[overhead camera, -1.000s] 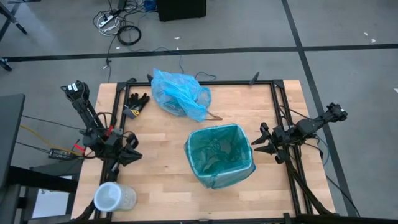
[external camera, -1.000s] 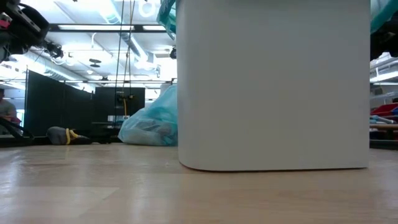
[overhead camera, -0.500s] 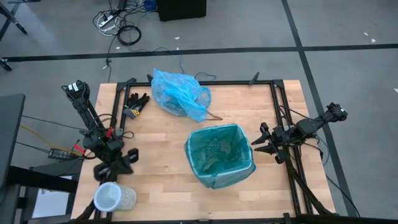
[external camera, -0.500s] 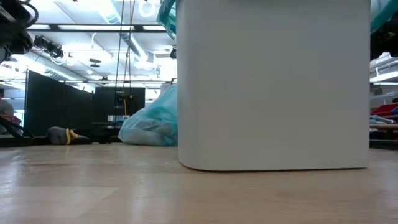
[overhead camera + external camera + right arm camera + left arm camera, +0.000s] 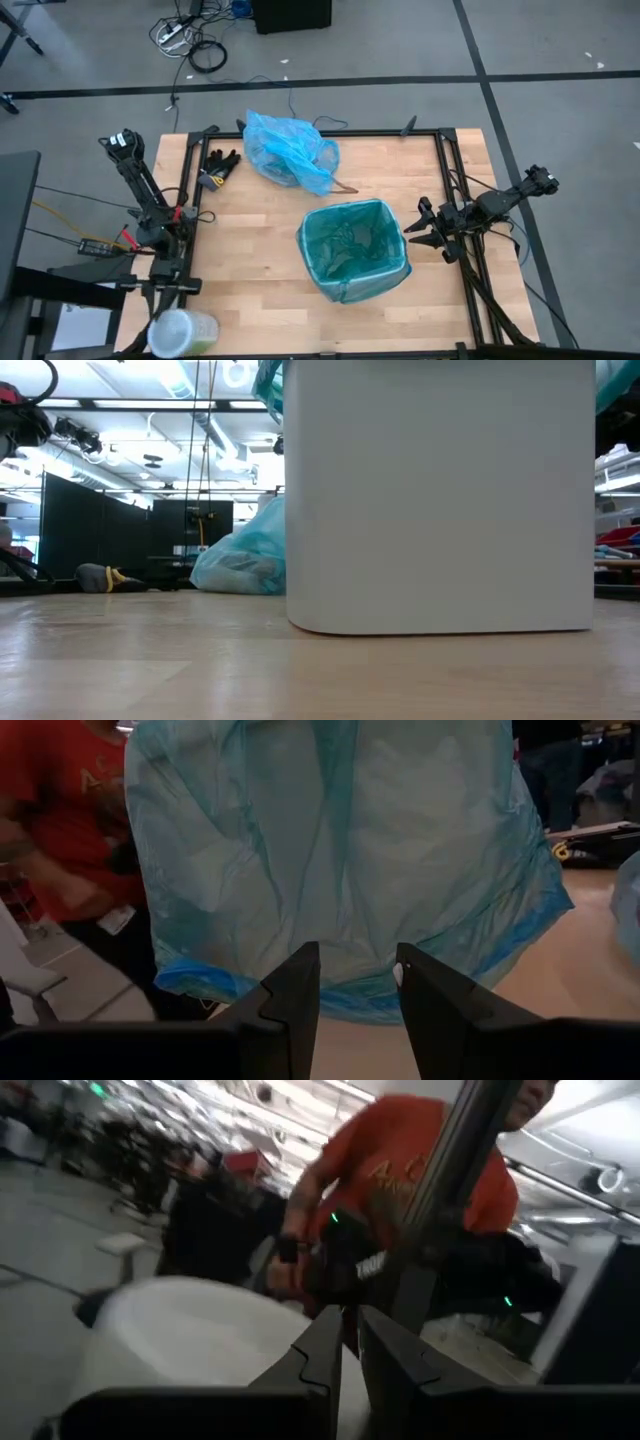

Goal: Place trash/remove bag and relplace
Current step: Return to Home Position

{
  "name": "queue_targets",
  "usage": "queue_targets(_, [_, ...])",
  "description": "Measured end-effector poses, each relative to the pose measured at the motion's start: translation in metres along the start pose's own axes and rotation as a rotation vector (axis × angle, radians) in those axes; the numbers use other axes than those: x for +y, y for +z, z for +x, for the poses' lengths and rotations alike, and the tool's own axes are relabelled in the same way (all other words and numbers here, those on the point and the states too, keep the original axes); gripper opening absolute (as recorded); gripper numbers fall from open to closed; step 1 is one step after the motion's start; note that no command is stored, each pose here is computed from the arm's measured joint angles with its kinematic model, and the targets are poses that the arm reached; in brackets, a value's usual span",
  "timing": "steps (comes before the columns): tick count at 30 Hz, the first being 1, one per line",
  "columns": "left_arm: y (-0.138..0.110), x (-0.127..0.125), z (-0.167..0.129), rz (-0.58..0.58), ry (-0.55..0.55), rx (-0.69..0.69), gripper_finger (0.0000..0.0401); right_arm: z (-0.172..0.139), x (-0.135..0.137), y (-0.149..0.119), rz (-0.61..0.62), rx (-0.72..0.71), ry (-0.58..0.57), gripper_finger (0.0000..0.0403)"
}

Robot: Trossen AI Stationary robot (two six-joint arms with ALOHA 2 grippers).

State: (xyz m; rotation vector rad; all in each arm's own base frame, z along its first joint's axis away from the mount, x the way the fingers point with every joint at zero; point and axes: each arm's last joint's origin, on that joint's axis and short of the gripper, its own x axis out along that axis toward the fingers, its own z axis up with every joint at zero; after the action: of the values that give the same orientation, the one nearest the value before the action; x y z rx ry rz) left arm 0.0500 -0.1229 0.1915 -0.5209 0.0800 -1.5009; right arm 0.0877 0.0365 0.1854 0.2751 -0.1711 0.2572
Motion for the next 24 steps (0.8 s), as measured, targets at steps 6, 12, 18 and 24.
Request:
queue_targets(6, [-0.0005,-0.0003,0.0,-0.002,-0.016,0.012,0.0047,0.0,0.0001,0.0004,0.001,-0.004,0.0,0.0125])
queue_targets(12, [-0.0001,-0.0004,0.0,0.0,-0.014,0.007,0.0047,0.0,0.0001,0.0004,0.001,-0.004,0.001,0.0125])
queue_targets(18, [-0.0001,-0.0004,0.0,0.0,-0.014,0.006,0.0047,0.0,0.0001,0.0004,0.001,-0.004,0.001,0.0125])
queue_targets(24, [0.0,-0.0004,0.0,0.0,-0.013,0.005,0.0047,0.0,0.0001,0.0004,0.001,-0.004,0.001,0.0125])
